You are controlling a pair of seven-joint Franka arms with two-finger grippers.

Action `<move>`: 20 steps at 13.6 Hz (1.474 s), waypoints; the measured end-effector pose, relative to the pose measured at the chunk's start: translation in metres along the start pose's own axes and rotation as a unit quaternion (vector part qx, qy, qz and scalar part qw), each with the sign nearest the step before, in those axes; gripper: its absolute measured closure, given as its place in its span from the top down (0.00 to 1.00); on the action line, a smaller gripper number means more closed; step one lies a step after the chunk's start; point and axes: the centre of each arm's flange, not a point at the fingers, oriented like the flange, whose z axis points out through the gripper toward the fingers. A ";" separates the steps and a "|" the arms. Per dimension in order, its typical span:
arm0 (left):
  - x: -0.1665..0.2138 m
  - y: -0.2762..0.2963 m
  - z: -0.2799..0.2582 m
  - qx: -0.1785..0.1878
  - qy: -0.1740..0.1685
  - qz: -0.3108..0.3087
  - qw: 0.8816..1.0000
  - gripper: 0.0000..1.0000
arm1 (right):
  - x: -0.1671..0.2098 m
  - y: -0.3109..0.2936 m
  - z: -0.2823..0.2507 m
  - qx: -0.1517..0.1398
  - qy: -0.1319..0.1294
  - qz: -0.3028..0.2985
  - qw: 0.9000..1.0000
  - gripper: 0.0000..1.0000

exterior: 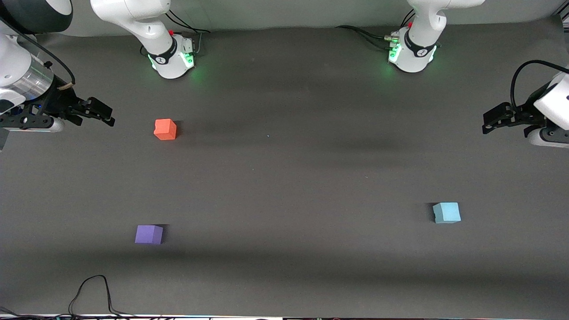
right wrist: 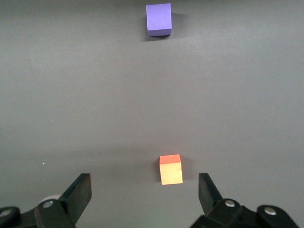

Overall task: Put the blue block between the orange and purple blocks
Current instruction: 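Move the left gripper down over the light-blue block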

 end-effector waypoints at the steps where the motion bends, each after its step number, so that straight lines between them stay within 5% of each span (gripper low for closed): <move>1: 0.000 -0.001 0.000 0.000 0.000 0.000 1.000 1.00 | 0.000 0.000 0.000 0.000 0.000 -0.002 1.000 1.00; 14: 0.002 -0.012 0.011 0.001 -0.008 -0.010 1.000 1.00 | 0.000 0.000 0.003 0.000 0.001 -0.008 1.000 1.00; 20: 0.035 -0.032 0.057 0.005 0.010 -0.024 1.000 1.00 | 0.000 0.000 0.004 0.000 0.001 -0.008 1.000 1.00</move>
